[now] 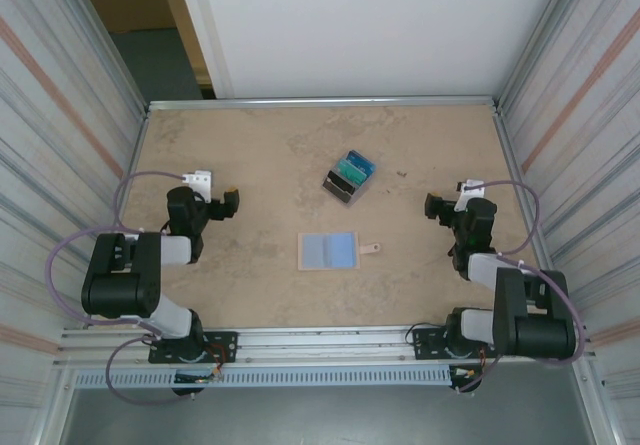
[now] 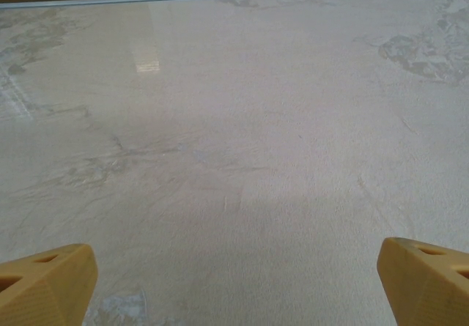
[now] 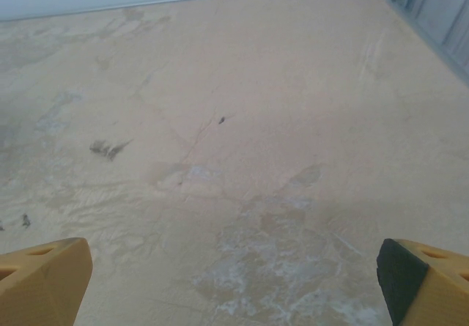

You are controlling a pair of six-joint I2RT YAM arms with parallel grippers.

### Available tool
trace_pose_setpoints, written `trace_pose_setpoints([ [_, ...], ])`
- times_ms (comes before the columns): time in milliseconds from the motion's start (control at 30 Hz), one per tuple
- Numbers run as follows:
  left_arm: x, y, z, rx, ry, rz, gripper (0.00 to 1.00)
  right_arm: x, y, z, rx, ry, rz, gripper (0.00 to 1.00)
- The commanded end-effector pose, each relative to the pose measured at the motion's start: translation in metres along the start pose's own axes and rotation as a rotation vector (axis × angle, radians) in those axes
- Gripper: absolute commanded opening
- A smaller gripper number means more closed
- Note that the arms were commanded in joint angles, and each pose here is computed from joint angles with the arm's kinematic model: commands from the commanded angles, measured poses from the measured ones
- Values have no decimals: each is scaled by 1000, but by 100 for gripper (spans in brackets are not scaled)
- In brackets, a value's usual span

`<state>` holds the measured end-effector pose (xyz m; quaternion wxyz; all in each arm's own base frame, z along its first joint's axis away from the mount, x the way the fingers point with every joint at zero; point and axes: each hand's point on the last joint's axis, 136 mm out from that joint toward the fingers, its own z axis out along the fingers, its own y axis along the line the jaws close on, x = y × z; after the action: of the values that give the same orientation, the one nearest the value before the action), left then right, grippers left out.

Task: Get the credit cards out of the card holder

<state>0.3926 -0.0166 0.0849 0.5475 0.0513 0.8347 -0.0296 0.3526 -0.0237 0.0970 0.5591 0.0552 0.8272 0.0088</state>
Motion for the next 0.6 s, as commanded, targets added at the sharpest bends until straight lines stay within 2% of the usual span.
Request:
trace_pose_setpoints([
  [0, -7, 0, 0, 2, -16, 19, 99, -24, 17, 3, -106, -107, 12, 99],
  [233, -7, -1, 0, 3, -16, 21, 99, -5, 4, 32, -55, -70, 52, 99],
  [300, -7, 0, 0, 2, -16, 20, 99, -1, -2, 39, -23, 8, 80, 99],
  [433, -7, 0, 0, 1, -17, 20, 99, -1, 4, 44, 19, 22, 15, 99],
  [567, -7, 0, 0, 2, -17, 21, 99, 0, 16, 44, -85, 35, 8, 99],
])
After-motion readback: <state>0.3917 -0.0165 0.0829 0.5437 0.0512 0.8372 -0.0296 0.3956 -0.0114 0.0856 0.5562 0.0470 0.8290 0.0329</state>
